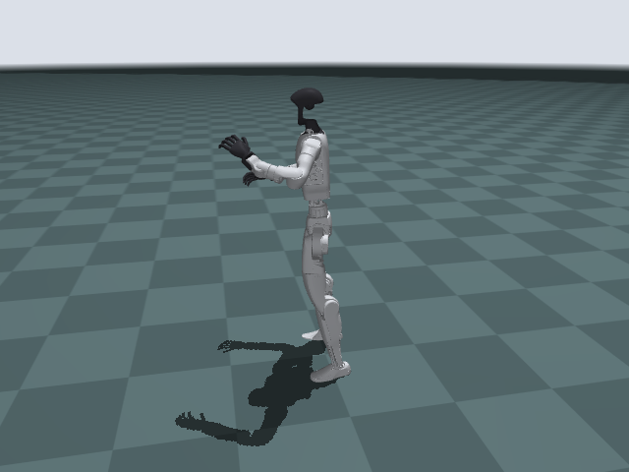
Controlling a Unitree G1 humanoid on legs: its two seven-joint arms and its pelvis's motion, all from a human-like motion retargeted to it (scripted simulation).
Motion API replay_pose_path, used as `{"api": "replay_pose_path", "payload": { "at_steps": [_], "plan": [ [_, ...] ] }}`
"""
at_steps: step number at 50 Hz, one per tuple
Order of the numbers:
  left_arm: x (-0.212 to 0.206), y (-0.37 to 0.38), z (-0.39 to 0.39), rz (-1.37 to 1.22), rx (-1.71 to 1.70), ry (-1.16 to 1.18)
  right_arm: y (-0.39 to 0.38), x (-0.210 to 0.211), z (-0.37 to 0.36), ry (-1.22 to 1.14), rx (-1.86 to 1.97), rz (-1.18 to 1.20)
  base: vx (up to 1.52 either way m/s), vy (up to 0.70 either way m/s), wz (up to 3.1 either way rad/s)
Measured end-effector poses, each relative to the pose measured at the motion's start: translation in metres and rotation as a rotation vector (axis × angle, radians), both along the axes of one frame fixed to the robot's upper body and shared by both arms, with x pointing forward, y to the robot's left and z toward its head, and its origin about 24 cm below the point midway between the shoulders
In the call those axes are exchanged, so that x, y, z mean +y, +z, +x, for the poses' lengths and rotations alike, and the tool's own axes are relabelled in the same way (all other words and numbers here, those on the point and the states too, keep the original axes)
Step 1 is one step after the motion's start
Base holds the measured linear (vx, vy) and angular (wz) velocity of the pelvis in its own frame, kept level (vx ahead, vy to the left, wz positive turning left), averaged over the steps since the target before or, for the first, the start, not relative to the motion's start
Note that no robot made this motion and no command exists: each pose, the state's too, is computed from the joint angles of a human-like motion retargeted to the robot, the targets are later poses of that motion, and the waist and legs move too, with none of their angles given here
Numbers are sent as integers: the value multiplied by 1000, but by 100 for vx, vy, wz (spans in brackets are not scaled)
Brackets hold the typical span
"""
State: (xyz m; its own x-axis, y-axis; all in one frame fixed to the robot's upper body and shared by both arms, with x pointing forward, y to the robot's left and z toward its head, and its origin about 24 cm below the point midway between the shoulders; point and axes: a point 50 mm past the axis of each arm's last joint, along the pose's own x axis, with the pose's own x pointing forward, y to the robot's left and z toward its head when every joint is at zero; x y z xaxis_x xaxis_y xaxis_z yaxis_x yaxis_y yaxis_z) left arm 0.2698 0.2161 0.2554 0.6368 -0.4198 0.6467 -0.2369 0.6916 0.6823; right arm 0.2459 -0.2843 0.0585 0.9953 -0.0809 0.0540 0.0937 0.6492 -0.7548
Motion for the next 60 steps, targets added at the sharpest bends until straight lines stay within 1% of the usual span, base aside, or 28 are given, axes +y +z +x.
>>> {"api": "replay_pose_path", "payload": {
  "at_steps": [3,6,10,14,23,31,37,42,60],
  "plan": [
    [27,-39,-5,78,220,88,29,-11,-5,30,-68,-91,0,0,0],
    [51,-59,-17,164,339,174,53,-24,-14,55,-78,-225,0,0,0],
    [73,-57,-35,249,347,274,84,-38,-29,102,-50,-406,1,-2,14],
    [81,-35,-50,289,274,322,119,-43,-42,140,-36,-506,2,-2,21],
    [77,7,-72,323,205,293,187,-41,-65,145,-84,-632,1,0,21],
    [63,23,-84,283,177,198,219,-33,-81,120,-181,-710,0,0,0],
    [47,34,-91,275,115,112,230,-26,-89,117,-266,-705,0,0,0],
    [40,40,-94,292,70,87,233,-24,-92,107,-296,-715,0,0,0],
    [48,43,-92,242,84,94,235,-26,-91,98,-304,-716,0,0,0]
  ]
}}
